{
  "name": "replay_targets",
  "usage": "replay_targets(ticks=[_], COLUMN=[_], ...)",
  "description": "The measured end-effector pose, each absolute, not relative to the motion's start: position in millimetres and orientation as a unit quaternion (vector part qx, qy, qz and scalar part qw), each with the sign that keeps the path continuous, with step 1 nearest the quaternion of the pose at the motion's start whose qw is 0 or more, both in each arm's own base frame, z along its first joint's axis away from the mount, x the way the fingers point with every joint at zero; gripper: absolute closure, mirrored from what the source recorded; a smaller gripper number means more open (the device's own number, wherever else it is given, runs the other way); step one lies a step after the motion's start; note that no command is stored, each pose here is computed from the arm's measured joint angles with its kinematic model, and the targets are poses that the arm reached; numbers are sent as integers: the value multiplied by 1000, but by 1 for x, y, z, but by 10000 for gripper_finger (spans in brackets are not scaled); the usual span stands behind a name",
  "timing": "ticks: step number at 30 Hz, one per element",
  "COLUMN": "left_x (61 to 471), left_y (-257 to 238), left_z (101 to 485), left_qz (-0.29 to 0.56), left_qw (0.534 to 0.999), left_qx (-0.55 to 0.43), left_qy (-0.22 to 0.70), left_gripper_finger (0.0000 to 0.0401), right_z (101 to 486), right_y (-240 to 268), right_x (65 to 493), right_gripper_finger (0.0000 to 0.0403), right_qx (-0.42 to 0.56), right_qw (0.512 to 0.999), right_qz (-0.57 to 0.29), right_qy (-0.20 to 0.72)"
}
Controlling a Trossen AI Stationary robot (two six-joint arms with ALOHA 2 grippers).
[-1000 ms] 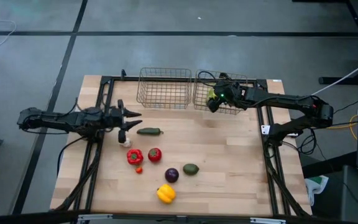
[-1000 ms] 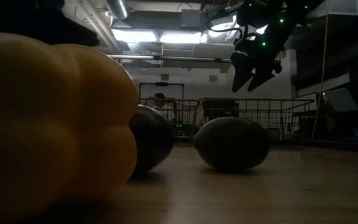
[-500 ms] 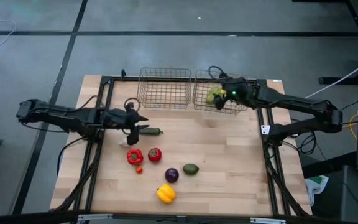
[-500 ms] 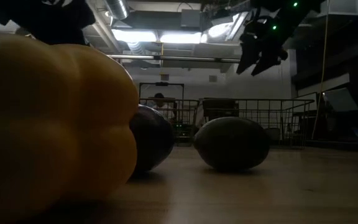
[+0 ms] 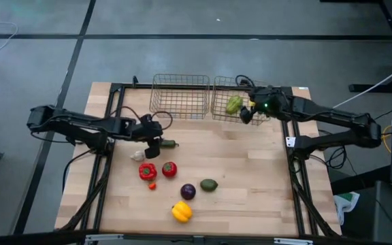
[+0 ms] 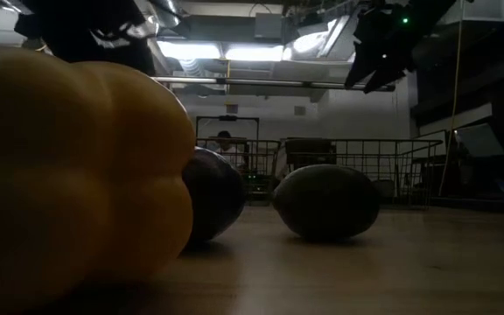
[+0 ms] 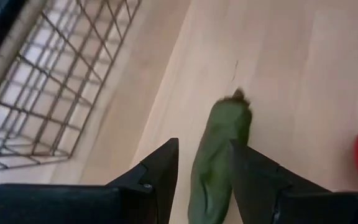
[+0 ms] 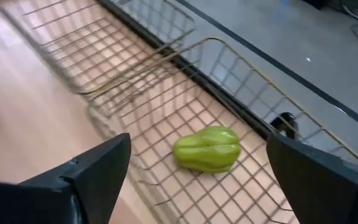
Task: Sort produce into baskets
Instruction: Put the green pepper into the right gold wire basket
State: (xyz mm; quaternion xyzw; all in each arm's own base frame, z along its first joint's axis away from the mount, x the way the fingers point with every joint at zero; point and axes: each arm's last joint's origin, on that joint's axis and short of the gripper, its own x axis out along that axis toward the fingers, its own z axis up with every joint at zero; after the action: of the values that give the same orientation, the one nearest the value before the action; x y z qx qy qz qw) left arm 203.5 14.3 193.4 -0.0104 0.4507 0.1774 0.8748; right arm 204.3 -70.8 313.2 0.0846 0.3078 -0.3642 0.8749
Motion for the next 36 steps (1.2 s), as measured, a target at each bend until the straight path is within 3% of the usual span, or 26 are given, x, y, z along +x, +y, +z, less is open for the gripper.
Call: replay_targets(ticks=[10, 24, 36], left_x=[207, 209, 203], left_y=[14, 14, 14], left_z=[174, 170, 167], left_qz=[167, 166, 184], left_qw=[843, 837, 818], left_qx=[-33, -36, -58], left_qy=[510, 520, 542], left_gripper_finger=[267, 266, 187], right_z=[313, 313, 313], right_y=[-46, -27, -27], right_x=[212, 215, 215], right_gripper_finger=[29, 29, 29], right_qx=[66, 54, 54], right_qw=[895, 908, 908], right_qz=[-311, -272, -273], right_qy=[311, 314, 314])
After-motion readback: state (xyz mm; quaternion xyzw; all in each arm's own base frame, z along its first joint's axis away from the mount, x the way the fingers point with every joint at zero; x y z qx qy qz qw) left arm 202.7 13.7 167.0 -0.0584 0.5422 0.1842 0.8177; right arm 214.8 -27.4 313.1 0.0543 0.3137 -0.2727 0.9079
